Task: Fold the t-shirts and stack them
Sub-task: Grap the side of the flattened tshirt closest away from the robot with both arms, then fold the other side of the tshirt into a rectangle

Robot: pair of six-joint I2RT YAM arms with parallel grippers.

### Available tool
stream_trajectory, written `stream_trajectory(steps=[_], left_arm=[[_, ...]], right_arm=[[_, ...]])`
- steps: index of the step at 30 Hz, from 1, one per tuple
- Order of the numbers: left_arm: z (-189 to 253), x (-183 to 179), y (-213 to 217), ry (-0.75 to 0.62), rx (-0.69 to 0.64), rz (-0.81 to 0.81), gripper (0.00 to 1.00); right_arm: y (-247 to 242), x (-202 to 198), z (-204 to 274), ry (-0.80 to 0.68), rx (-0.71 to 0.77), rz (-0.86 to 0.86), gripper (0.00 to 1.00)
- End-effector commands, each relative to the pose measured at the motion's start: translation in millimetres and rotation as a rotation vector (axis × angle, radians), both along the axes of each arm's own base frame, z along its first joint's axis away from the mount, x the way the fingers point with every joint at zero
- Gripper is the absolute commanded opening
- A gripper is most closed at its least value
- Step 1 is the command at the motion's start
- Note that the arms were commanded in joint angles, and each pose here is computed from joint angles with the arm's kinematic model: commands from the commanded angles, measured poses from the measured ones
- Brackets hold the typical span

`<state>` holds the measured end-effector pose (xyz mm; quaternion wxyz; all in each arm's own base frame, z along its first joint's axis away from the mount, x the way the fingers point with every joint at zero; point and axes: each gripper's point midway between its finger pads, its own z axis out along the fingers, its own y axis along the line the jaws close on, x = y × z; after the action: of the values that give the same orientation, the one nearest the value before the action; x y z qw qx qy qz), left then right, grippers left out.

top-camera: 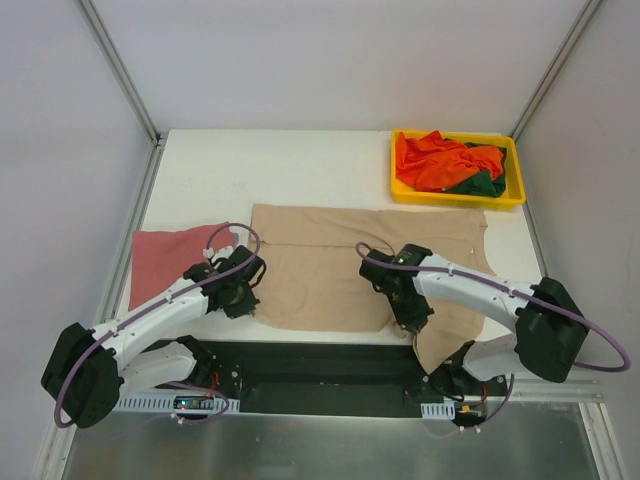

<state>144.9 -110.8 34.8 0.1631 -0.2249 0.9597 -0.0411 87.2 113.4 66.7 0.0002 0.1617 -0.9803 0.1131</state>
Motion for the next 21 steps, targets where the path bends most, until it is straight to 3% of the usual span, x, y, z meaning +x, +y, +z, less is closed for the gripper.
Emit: stream_trajectory(steps=[1, 5, 11, 21], left_arm=[[22, 19, -3, -0.085, 0.002, 0.012, 0.0], [38, 35, -9, -0.133, -0.006, 0.033, 0.0], [53, 57, -6, -0.161, -0.007, 0.077, 0.0], [55, 81, 3, -0.148, -0.002, 0.151, 0.0]], right_arm=[[-27, 26, 31, -0.045, -0.165, 0.055, 0.0], [-35, 60, 56, -0.132, -0.251, 0.1, 0.0], [-38, 98, 76, -0.194, -0.266, 0.128, 0.0], [-29, 149, 82, -0.193, -0.257, 0.244, 0.0]])
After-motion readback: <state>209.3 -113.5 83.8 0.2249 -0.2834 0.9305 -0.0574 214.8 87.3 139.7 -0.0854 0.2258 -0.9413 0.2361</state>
